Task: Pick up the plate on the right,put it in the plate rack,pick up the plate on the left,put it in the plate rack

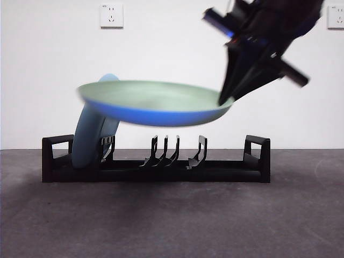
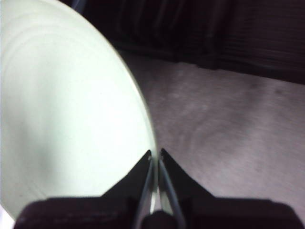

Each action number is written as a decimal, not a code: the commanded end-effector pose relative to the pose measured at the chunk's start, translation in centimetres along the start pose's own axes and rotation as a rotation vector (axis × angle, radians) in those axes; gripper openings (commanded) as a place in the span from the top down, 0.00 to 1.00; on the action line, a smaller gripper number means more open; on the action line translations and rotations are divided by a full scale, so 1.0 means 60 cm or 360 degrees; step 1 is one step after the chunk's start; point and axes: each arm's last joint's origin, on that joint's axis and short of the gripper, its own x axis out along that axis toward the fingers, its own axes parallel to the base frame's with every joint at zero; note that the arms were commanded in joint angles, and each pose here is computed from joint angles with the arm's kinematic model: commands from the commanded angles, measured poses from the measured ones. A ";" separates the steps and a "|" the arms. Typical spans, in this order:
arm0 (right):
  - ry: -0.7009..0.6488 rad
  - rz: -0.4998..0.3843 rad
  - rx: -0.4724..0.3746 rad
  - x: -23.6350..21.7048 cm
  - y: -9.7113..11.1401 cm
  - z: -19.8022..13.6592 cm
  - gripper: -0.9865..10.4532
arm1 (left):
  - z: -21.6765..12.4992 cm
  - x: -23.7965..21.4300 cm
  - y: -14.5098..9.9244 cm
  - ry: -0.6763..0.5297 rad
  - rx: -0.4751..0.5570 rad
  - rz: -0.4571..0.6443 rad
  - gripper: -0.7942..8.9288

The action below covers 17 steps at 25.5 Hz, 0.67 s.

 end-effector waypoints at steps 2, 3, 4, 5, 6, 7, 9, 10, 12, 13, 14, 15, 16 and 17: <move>0.0000 -0.0021 -0.0006 -0.021 -0.010 -0.003 0.92 | 0.019 0.036 -0.038 0.0124 0.0194 -0.0048 0.63; 0.0009 -0.0031 0.0004 -0.026 -0.013 -0.005 0.92 | 0.024 0.046 -0.048 0.0161 0.0240 -0.0049 0.63; 0.0025 -0.0042 0.0009 -0.031 -0.016 -0.008 0.92 | 0.031 0.061 -0.063 0.0212 0.0309 -0.0054 0.63; 0.0039 -0.0045 0.0017 -0.035 -0.018 -0.010 0.92 | 0.035 0.076 -0.076 0.0256 0.0358 -0.0065 0.63; 0.0046 -0.0037 0.0022 -0.039 -0.018 -0.011 0.92 | 0.038 0.092 -0.087 0.0293 0.0393 -0.0105 0.63; 0.0052 0.0008 0.0012 -0.041 -0.018 -0.012 0.92 | 0.039 0.106 -0.095 0.0331 0.0416 -0.0134 0.63; 0.0054 0.0110 0.0009 -0.049 -0.017 -0.012 0.92 | 0.037 0.136 -0.107 0.0411 0.0449 -0.0181 0.63; 0.0048 0.0128 0.0010 -0.053 -0.017 -0.012 0.92 | 0.037 0.149 -0.112 0.0437 0.0458 -0.0189 0.63; 0.0038 0.0143 0.0007 -0.058 -0.016 -0.013 0.92 | 0.037 0.166 -0.118 0.0460 0.0468 -0.0204 0.63; 0.0034 0.0143 0.0001 -0.060 -0.016 -0.014 0.92 | 0.037 0.171 -0.119 0.0461 0.0468 -0.0205 0.63; 0.0027 0.0141 0.0000 -0.064 -0.017 -0.014 0.92 | 0.039 0.175 -0.121 0.0456 0.0466 -0.0201 0.64; 0.0021 0.0141 -0.0005 -0.067 -0.016 -0.015 0.92 | 0.039 0.177 -0.120 0.0452 0.0464 -0.0192 0.69; 0.0011 0.0143 -0.0015 -0.071 -0.015 -0.016 0.92 | 0.040 0.177 -0.120 0.0452 0.0463 -0.0178 0.81; 0.0000 0.0143 -0.0018 -0.074 -0.015 -0.016 0.92 | 0.040 0.177 -0.119 0.0453 0.0462 -0.0174 0.92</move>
